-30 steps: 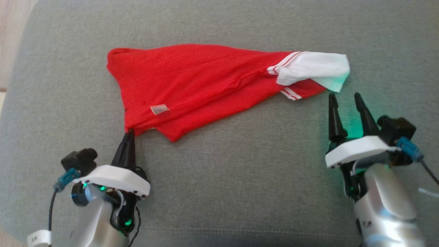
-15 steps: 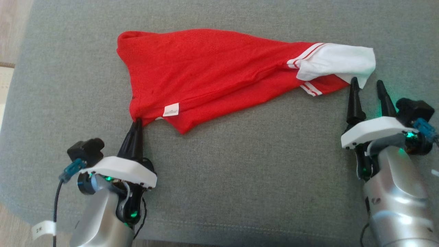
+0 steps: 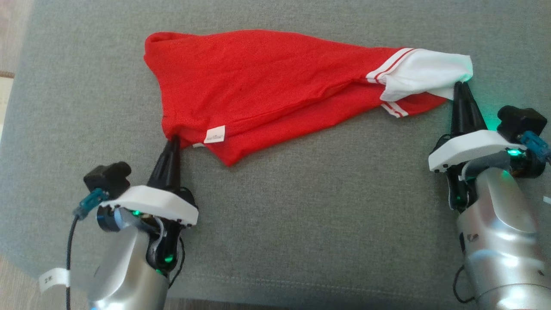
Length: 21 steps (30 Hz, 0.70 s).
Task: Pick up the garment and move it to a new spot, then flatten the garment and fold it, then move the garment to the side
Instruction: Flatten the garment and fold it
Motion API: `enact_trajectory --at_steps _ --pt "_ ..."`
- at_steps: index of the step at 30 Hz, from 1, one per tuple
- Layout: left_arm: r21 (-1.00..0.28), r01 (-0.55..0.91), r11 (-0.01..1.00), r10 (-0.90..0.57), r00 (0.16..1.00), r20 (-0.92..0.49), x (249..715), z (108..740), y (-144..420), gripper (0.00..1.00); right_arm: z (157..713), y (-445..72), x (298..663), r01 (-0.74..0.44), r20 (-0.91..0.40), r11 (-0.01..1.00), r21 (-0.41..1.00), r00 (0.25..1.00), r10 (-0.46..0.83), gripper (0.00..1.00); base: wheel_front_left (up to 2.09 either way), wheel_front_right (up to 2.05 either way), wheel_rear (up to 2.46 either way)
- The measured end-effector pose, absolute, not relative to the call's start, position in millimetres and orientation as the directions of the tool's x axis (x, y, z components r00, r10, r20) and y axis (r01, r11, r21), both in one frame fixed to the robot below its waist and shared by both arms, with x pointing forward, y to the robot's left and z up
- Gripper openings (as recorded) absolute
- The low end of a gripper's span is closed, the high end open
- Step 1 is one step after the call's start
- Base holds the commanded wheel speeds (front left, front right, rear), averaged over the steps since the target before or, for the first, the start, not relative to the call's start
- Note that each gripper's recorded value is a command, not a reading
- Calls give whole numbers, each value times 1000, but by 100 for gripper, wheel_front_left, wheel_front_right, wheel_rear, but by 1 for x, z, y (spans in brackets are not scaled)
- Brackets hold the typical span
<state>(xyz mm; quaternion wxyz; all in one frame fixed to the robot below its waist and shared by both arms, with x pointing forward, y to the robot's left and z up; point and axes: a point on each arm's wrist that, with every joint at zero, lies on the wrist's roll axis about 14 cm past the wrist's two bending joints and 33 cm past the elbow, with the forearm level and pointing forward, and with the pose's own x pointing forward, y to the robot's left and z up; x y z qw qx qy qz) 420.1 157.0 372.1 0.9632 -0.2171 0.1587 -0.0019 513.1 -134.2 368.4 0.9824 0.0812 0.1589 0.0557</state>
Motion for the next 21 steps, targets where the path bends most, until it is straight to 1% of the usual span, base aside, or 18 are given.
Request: enact_trajectory --at_steps 3,6,8,12,16,20,21 --pt "-413 -48 909 -68 963 -261 427 386 158 0 383 -136 514 -81 -264 979 187 956 130 0 0 0 0" --pt "-400 -7 916 -78 978 -195 435 407 156 0 407 -139 515 -83 -196 976 202 973 124 0 0 0 0" --pt "-388 23 922 -82 987 -137 442 427 157 0 430 -142 518 -86 -130 973 215 985 116 0 0 0 0" --pt "-298 106 949 -107 994 11 462 479 166 0 488 -145 522 -114 31 969 220 993 110 0 0 0 0" --pt "-201 171 965 -139 977 162 481 537 173 0 552 -156 522 -127 196 969 212 977 85 0 0 0 0" --pt "-129 204 970 -163 948 272 491 585 178 0 626 -167 519 -155 374 974 166 924 83 0 0 0 0" --pt "-129 204 970 -163 948 272 491 585 178 0 626 -167 519 -155 374 974 166 924 83 0 0 0 0"
